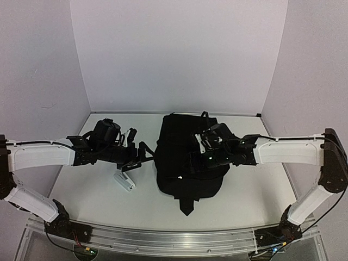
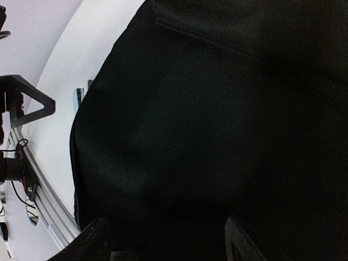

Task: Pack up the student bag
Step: Zip the student bag at the center of the board.

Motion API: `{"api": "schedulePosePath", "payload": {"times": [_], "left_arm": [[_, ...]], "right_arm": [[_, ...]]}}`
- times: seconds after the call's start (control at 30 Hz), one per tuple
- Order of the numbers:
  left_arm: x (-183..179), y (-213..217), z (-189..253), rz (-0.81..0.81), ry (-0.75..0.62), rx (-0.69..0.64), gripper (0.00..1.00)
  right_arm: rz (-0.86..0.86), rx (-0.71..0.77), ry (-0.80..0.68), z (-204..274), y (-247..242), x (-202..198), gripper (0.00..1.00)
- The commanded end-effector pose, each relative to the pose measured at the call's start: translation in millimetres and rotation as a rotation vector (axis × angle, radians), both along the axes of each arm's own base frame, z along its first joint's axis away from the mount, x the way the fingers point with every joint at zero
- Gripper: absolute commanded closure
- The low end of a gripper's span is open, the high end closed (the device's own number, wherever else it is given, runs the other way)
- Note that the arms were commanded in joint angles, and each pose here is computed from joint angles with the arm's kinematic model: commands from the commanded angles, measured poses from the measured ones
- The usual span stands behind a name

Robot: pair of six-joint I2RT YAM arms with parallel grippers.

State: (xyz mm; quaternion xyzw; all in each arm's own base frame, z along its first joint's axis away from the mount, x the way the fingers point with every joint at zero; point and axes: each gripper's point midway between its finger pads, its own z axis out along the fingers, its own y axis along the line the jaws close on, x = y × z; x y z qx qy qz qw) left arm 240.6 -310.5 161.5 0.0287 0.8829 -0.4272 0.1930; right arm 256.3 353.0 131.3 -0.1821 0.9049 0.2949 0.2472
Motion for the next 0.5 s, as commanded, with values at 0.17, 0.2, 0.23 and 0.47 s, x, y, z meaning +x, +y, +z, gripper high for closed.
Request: {"api": "schedulePosePath", "payload": {"times": [0.17, 0.2, 0.23, 0.47], "left_arm": [[-2.3, -34.2, 6.8, -0.118, 0.054, -0.114, 0.13], [-2.1, -36.2, 5.6, -0.124, 0.061, -0.115, 0.15], [-1.5, -38.6, 7.0, -0.132, 0.058, -0.124, 0.19], [1.6, -61.6, 16.1, -0.217, 0.054, -0.2, 0.41]], "right_arm": [[0.031, 0.106, 0.012, 24.0, 31.8, -2.9, 0.61], [0.029, 0.107, 0.011, 24.7, 31.9, -3.0, 0.68], [0.024, 0.109, 0.009, 25.6, 31.0, -2.9, 0.76], [-0.062, 0.133, -0.047, 46.6, 14.6, 3.0, 1.0]]}}
